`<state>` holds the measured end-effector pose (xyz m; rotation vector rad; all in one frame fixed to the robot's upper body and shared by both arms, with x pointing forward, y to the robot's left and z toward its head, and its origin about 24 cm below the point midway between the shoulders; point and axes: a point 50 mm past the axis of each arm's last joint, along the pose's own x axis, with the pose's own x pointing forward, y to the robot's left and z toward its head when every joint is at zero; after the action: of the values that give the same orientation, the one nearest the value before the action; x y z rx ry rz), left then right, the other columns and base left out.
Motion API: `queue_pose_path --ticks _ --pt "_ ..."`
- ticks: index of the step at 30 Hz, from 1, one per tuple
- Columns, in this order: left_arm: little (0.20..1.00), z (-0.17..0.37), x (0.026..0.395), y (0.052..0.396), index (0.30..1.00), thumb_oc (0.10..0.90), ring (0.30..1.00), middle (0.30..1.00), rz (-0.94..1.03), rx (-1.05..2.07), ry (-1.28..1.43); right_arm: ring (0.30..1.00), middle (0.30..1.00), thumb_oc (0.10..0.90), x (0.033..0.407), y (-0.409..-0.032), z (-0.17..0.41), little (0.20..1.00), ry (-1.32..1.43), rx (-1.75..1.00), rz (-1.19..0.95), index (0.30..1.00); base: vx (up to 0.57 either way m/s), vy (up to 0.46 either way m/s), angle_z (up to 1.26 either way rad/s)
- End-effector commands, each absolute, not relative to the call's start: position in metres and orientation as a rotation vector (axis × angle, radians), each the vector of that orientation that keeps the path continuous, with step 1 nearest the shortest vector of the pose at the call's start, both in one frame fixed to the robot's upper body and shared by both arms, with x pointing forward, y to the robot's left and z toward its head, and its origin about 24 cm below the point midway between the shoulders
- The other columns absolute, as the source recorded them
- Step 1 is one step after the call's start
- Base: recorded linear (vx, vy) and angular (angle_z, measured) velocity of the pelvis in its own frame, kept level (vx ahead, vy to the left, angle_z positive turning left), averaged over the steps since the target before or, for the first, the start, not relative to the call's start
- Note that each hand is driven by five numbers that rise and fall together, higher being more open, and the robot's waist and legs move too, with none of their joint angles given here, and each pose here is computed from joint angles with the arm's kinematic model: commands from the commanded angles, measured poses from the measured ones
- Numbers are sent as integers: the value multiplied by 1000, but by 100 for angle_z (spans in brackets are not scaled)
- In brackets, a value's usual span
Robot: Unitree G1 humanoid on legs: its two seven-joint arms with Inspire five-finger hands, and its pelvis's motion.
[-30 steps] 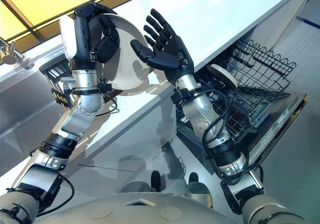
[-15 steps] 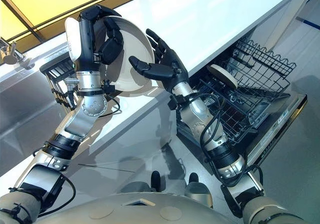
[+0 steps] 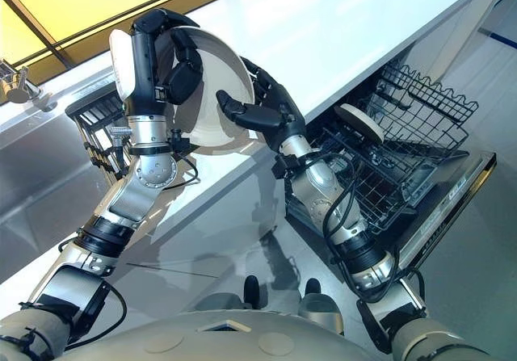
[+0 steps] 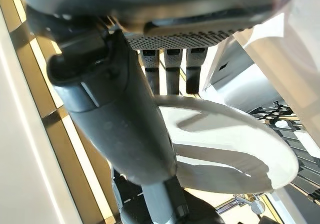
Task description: Pick up plates and place into dishwasher.
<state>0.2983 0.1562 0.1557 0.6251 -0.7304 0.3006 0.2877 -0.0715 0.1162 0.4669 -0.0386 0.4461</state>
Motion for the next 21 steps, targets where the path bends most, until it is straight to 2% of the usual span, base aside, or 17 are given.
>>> queue_pose_path --ticks 1,7,9,11,13,14,15,21 --pt "200 190 294 119 300 100 300 300 157 466 -935 300 300 100 285 -57 152 200 -226 620 479 300 0 0 0" --pt "200 184 288 112 300 100 300 300 68 358 -903 300 300 100 284 -61 149 200 -228 632 451 300 6 -5 3" --pt "200 184 284 106 300 100 300 300 -35 228 -876 300 300 100 284 -64 148 200 -230 643 436 300 0 0 0" --pt "340 183 281 100 420 240 420 420 -135 101 -850 300 300 100 284 -65 147 200 -232 651 428 300 0 0 0" --pt "529 180 277 89 582 429 582 582 -270 -51 -795 300 300 100 284 -65 147 200 -241 667 413 300 0 0 0" --pt "557 179 276 85 606 457 606 606 -319 -110 -771 300 300 100 284 -65 148 200 -243 672 408 300 0 0 0" --pt "900 177 274 79 900 800 900 900 -396 -200 -723 300 300 100 283 -65 149 200 -250 682 398 300 0 0 0" --pt "900 171 274 69 900 800 900 900 -536 -486 -589 300 300 100 287 -75 156 200 -297 695 335 300 -5 -3 -1"
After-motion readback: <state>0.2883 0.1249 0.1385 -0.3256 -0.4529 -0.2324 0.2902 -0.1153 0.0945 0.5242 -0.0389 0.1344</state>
